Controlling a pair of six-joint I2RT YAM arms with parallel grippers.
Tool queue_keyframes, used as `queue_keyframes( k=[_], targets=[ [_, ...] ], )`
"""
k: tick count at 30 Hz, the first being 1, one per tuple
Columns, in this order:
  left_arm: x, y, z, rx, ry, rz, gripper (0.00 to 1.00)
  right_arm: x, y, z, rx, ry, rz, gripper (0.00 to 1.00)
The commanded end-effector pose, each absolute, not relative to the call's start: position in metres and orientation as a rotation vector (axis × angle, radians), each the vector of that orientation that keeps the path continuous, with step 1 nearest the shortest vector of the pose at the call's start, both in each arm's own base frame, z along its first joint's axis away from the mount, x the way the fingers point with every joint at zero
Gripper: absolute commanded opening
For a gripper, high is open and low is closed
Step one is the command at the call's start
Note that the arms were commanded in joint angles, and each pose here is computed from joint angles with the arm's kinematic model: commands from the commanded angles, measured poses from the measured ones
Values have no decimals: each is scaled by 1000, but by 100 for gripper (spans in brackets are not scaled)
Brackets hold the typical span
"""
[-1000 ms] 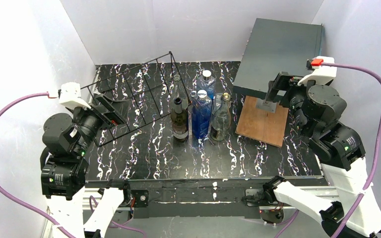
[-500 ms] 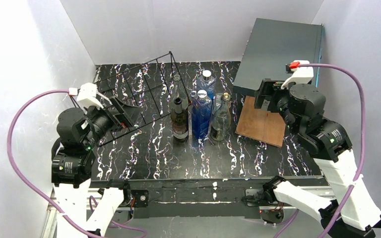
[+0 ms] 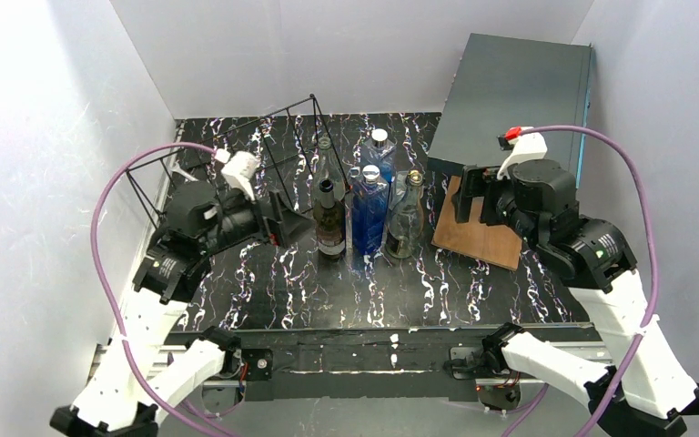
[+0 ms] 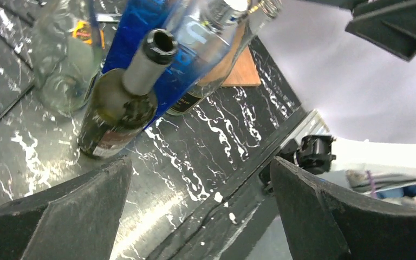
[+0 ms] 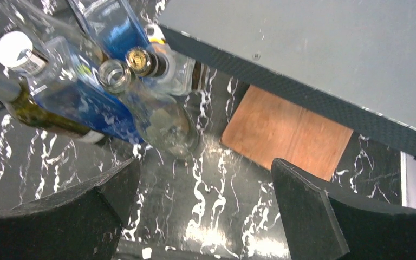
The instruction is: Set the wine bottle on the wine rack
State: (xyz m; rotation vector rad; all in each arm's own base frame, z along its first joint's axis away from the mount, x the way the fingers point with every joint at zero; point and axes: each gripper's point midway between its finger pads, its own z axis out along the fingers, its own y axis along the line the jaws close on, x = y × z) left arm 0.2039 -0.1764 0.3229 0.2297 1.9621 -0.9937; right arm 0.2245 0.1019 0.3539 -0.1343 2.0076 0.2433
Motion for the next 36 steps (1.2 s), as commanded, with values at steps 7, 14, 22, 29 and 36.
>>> queue_keyframes(
  k=[7, 14, 22, 29, 36],
  targets=[
    [253, -191, 309, 488, 1896, -515, 98, 202, 84, 308, -167, 2204, 127, 100],
    [279, -205, 298, 460, 1902, -452, 96, 202, 80, 289, -78, 2231, 107, 100],
    [292, -223, 294, 427, 1889, -457, 85, 198, 88, 286, -209, 2157, 181, 100],
    [302, -240, 283, 453, 1886, -374, 71, 200, 96, 275, -330, 2147, 182, 100],
    [306, -248, 279, 427, 1879, -302, 56, 199, 88, 276, -351, 2088, 153, 100]
  ],
)
